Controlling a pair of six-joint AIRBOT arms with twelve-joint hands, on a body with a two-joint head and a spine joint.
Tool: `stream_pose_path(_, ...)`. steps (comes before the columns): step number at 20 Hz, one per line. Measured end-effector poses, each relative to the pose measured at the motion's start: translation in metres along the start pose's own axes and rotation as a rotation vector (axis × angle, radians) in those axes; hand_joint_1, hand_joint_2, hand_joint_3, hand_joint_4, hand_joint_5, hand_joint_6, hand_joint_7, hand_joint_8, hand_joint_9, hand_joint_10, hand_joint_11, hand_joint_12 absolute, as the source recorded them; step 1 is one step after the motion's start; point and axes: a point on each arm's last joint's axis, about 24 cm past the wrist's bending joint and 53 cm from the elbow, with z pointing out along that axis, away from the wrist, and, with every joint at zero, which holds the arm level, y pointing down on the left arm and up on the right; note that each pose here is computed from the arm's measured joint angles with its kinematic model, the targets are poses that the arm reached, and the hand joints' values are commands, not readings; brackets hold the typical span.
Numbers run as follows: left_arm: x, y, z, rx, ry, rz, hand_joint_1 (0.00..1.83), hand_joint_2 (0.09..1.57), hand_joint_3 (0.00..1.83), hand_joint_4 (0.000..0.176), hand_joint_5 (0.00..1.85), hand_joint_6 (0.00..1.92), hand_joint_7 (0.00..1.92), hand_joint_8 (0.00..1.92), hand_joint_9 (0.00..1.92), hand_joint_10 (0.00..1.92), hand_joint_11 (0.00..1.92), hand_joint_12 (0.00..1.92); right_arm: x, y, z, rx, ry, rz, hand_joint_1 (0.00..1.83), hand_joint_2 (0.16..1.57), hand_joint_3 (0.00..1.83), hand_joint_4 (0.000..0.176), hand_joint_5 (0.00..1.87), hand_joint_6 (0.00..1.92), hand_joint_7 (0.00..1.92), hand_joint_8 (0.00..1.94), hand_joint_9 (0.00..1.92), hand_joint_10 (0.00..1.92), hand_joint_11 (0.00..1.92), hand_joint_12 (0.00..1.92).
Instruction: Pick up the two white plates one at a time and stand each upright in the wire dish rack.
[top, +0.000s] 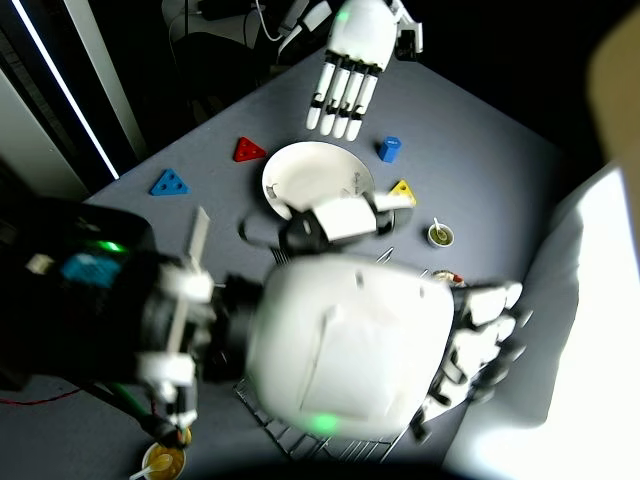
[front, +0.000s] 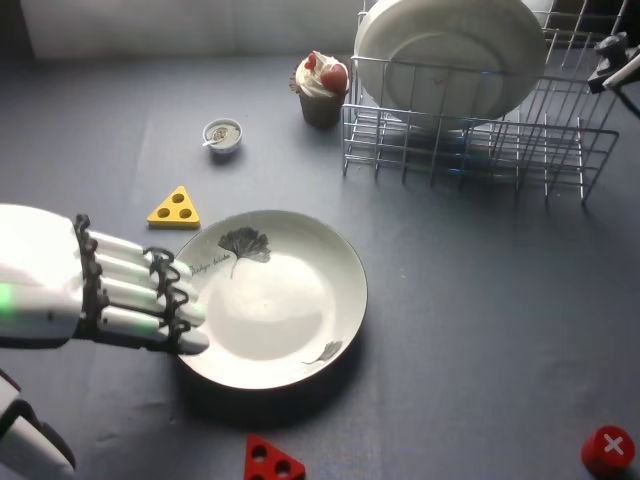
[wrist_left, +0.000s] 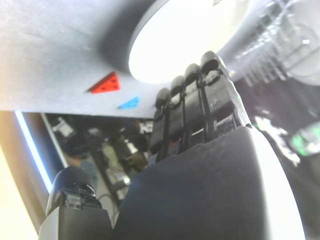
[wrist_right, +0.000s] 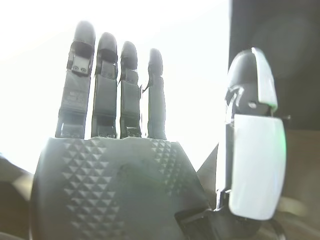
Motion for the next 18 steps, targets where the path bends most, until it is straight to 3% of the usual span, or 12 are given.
stream_pose_path(3,0.005,0.004,0.005,-0.023,0.011,-0.006,0.00,0.99,0.00,0.000,0.13,0.00,0.15,0.00,0.13,0.00,0.15,0.01,0.043,0.044,-0.015,-0.180,0.106,-0.240,0.52,0.91,0.00,0.020,0.32,0.00,0.32,0.00,0.37,0.00,0.39,0.11)
stream_pose_path(4,0.008,0.006,0.008,-0.032,0.018,-0.008,0.00,0.99,0.00,0.000,0.13,0.00,0.15,0.00,0.13,0.00,0.15,0.00,0.062,0.051,-0.022,-0.223,0.145,-0.312,0.57,0.90,0.00,0.000,0.29,0.00,0.30,0.00,0.34,0.00,0.36,0.10)
stream_pose_path(6,0.009,0.008,0.010,-0.047,0.021,-0.007,0.00,1.00,0.00,0.000,0.13,0.00,0.15,0.00,0.13,0.00,0.14,0.00,0.098,0.050,-0.037,-0.259,0.234,-0.466,0.69,0.89,0.00,0.000,0.21,0.00,0.26,0.00,0.29,0.00,0.31,0.08)
stream_pose_path(8,0.014,0.016,0.012,-0.078,0.027,-0.018,0.00,1.00,0.00,0.000,0.13,0.00,0.15,0.00,0.14,0.00,0.15,0.01,0.125,0.043,-0.052,-0.268,0.299,-0.556,0.81,0.89,0.00,0.000,0.18,0.01,0.24,0.00,0.24,0.00,0.26,0.05)
stream_pose_path(9,0.016,0.018,0.013,-0.088,0.033,-0.018,0.00,1.00,0.00,0.000,0.13,0.00,0.15,0.00,0.13,0.00,0.15,0.00,0.130,0.038,-0.056,-0.262,0.314,-0.559,0.80,0.90,0.00,0.000,0.12,0.00,0.17,0.00,0.18,0.00,0.22,0.03)
stream_pose_path(11,0.020,0.019,0.015,-0.095,0.041,-0.023,0.00,1.00,0.00,0.000,0.11,0.00,0.12,0.00,0.10,0.00,0.14,0.00,0.139,0.025,-0.063,-0.238,0.341,-0.561,0.99,0.86,0.00,0.000,0.12,0.00,0.09,0.00,0.14,0.00,0.20,0.03)
stream_pose_path(13,0.022,0.022,0.016,-0.111,0.044,-0.028,0.00,1.00,0.00,0.000,0.11,0.00,0.12,0.00,0.10,0.00,0.13,0.00,0.149,0.011,-0.069,-0.209,0.369,-0.560,1.08,0.85,0.00,0.000,0.09,0.00,0.04,0.00,0.10,0.00,0.17,0.01)
stream_pose_path(18,0.030,0.027,0.018,-0.134,0.054,-0.054,0.00,1.00,0.00,0.000,0.12,0.00,0.13,0.00,0.12,0.00,0.13,0.00,0.162,0.003,-0.076,-0.204,0.403,-0.562,1.07,0.82,0.00,0.000,0.08,0.01,0.03,0.00,0.08,0.00,0.17,0.01)
